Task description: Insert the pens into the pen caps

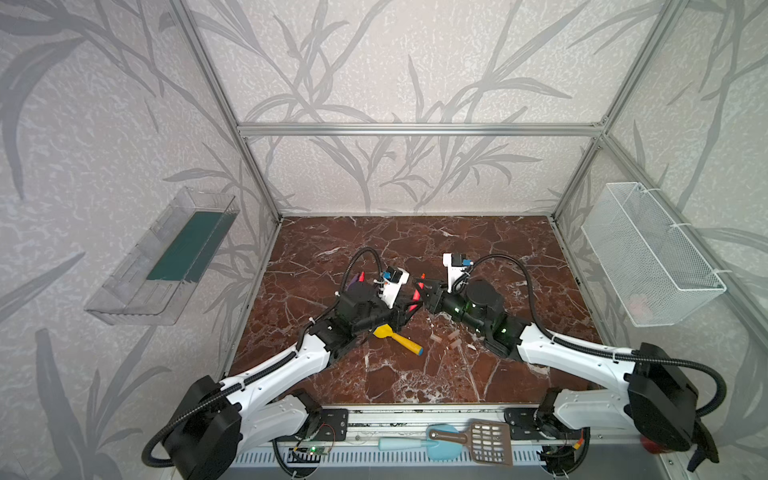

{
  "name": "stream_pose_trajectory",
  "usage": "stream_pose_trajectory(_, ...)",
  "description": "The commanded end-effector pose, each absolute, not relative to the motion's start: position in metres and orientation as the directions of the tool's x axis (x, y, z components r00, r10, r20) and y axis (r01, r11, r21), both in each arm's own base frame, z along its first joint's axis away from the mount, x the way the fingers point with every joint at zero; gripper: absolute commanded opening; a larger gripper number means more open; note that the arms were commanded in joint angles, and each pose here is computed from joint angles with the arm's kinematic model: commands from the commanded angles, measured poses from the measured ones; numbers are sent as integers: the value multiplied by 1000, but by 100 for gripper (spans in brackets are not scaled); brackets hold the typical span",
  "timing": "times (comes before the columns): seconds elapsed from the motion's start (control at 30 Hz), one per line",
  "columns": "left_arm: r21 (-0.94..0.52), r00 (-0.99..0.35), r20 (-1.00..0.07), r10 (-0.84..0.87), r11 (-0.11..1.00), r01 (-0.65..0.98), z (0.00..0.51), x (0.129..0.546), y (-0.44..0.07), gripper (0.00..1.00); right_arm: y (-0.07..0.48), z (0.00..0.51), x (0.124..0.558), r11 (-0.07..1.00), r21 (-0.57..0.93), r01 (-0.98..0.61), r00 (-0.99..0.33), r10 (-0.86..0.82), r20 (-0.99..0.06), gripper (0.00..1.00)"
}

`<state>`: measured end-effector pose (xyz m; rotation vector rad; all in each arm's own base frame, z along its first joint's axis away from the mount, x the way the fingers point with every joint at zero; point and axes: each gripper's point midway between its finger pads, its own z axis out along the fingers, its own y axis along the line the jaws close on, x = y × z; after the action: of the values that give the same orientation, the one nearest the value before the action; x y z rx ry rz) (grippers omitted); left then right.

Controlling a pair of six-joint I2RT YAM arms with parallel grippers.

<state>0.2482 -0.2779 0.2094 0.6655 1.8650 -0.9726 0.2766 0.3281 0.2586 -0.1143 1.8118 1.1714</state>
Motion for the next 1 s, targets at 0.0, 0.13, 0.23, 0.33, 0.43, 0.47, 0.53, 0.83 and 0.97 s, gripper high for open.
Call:
stream_pose_trajectory(0.0, -325, -403, -914, 31, 535, 779, 228, 252, -282, 26, 329, 269, 275, 499, 683, -533, -542, 418, -729, 0)
stream_pose_trajectory(0.13, -331, -411, -911, 37, 531, 780, 225, 252, -284, 25, 328, 270, 274, 490, 689, -534, -537, 433, -724, 0)
stream_pose_trajectory(0.23, -333, -414, -909, 39, 530, 780, 224, 253, -285, 19, 326, 269, 274, 495, 688, -530, -536, 433, -725, 0)
stream_pose_trajectory(0.33, -331, -413, -910, 35, 537, 776, 225, 254, -284, 2, 326, 268, 274, 497, 688, -529, -537, 431, -725, 0)
stream_pose_trajectory(0.43, -329, -412, -911, 18, 573, 751, 226, 258, -279, 0, 326, 268, 275, 504, 680, -534, -529, 428, -733, 13)
stream_pose_trajectory(0.47, -329, -413, -911, 11, 585, 741, 226, 260, -276, 0, 325, 269, 275, 508, 674, -536, -522, 428, -738, 25)
stream_pose_trajectory(0.53, -331, -419, -908, -1, 616, 715, 225, 265, -271, 0, 321, 270, 275, 520, 666, -535, -509, 431, -745, 47)
stream_pose_trajectory(0.83, -347, -434, -892, -130, 811, 471, 218, 299, -210, 0, 269, 237, 255, 719, 569, -399, -566, 295, -770, 69)
stream_pose_trajectory(0.97, -321, -405, -899, -169, 883, 344, 214, 305, -181, 0, 236, 197, 237, 795, 522, -310, -625, 243, -742, 69)
